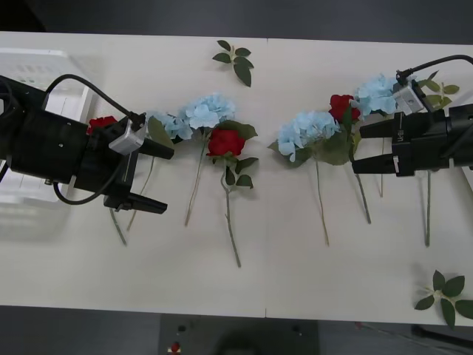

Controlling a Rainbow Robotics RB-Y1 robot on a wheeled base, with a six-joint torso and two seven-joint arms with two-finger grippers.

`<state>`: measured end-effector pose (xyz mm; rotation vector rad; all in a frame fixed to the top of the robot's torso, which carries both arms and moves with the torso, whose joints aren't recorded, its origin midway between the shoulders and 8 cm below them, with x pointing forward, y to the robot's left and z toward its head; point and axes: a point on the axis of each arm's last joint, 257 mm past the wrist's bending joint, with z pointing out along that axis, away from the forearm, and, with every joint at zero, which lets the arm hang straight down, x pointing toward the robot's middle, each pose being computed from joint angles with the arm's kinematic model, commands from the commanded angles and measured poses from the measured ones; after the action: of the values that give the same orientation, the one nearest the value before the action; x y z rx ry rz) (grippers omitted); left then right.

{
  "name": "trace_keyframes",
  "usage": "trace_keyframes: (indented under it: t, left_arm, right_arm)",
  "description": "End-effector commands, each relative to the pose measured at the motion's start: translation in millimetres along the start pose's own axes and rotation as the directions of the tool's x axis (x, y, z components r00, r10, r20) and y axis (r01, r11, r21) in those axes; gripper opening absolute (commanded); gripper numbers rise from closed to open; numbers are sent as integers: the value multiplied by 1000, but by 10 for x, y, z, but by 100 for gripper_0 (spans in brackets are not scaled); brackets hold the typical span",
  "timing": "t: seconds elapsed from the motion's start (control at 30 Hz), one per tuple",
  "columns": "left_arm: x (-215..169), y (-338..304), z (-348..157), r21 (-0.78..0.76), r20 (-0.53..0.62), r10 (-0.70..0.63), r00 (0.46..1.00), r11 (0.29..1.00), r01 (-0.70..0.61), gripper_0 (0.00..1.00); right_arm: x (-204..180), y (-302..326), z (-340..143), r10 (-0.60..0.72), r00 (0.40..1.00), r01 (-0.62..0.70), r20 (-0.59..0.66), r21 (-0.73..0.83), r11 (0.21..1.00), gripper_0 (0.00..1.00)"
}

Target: Put the red flowers into the right box and the blue flowers into the left box

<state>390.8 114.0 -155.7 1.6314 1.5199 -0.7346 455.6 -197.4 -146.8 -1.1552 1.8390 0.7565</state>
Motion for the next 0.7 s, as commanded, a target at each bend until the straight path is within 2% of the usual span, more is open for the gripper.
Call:
trace_keyframes:
  t: [0.03, 0.33, 0.37, 0.4, 0.6, 0.7]
  left_arm:
    - [233, -247, 204, 55, -1, -107, 994, 993, 107, 100]
    - [153, -240, 122, 67, 18, -99, 995, 993, 98, 100]
    - [153, -240, 122, 67, 18, -99, 995, 993, 98, 100]
    - [151, -245, 122, 69, 19, -99, 995, 993, 98, 100]
    - [145, -240, 118, 67, 25, -102, 994, 993, 101, 100]
    - [137, -243, 118, 68, 26, -101, 995, 993, 99, 100]
  right_arm:
    - [-217, -4, 17, -18, 999, 19, 39, -3, 1000, 100]
    - [-217, -4, 17, -18, 999, 19, 39, -3, 1000, 100]
    - [348, 185, 184, 83, 996, -83, -16, -47, 995, 100]
    - [369, 224, 221, 88, 996, -89, -20, -59, 994, 100]
    - [281, 119, 104, 104, 995, -104, -1, -22, 994, 100]
    - [114, 28, -54, 116, 993, -116, 27, -1, 993, 100]
